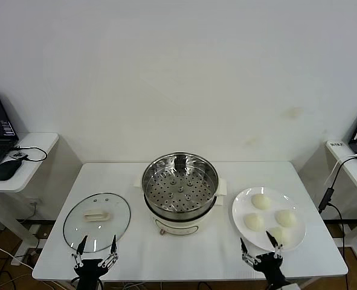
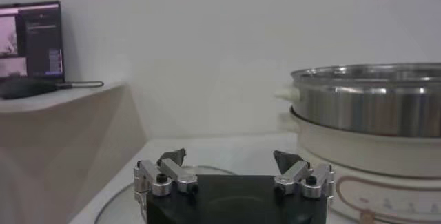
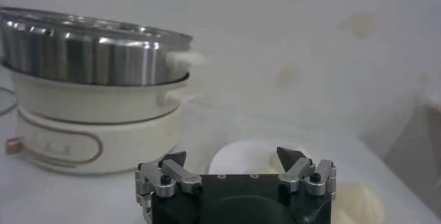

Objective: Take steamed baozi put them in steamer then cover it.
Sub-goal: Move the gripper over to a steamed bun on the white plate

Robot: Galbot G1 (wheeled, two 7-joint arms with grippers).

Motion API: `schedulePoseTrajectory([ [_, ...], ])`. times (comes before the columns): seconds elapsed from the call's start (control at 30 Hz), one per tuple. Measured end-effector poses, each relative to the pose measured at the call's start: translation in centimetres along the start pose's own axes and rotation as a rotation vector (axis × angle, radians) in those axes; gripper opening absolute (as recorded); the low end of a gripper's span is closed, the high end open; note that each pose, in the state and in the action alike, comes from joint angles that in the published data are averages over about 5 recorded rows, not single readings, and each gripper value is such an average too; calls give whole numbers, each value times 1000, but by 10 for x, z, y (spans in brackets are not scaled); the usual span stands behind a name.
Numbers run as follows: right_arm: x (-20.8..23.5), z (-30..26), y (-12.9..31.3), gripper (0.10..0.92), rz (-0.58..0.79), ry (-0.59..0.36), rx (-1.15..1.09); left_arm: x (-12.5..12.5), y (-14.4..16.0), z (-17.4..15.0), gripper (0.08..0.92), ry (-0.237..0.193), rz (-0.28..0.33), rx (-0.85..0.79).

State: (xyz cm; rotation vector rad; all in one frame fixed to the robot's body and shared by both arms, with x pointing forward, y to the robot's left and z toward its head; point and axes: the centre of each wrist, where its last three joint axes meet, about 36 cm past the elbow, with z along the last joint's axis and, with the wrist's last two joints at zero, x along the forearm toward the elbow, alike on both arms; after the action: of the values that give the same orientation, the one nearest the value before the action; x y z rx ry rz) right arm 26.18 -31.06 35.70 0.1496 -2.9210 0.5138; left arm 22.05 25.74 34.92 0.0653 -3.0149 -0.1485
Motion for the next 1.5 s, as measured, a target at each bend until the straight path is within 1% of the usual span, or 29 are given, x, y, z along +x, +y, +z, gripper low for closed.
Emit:
schedulePoseTrajectory([
  [0.07, -4, -1, -7, 823, 2, 1, 35, -1, 1, 0, 823, -2, -1, -6],
  [0.23, -28, -11, -47, 823, -5, 16, 216, -9, 4, -1, 823, -12, -2, -37],
  [0.47, -66, -34, -105, 823, -81, 67, 474, -16, 11, 0, 823, -22, -9, -76],
  [0.63, -97, -55, -146, 823, -177, 115, 654, -17, 15, 0, 823, -23, -16, -97],
  [0.93, -153, -99, -200, 823, -425, 233, 917, -15, 14, 3, 823, -15, -29, -107],
  [1.2, -198, -119, -221, 823, -624, 352, 1021, -18, 20, 4, 823, -14, -42, -120],
  [1.5, -247, -121, -210, 823, -797, 429, 1052, -23, 26, 2, 823, -22, -55, -132],
])
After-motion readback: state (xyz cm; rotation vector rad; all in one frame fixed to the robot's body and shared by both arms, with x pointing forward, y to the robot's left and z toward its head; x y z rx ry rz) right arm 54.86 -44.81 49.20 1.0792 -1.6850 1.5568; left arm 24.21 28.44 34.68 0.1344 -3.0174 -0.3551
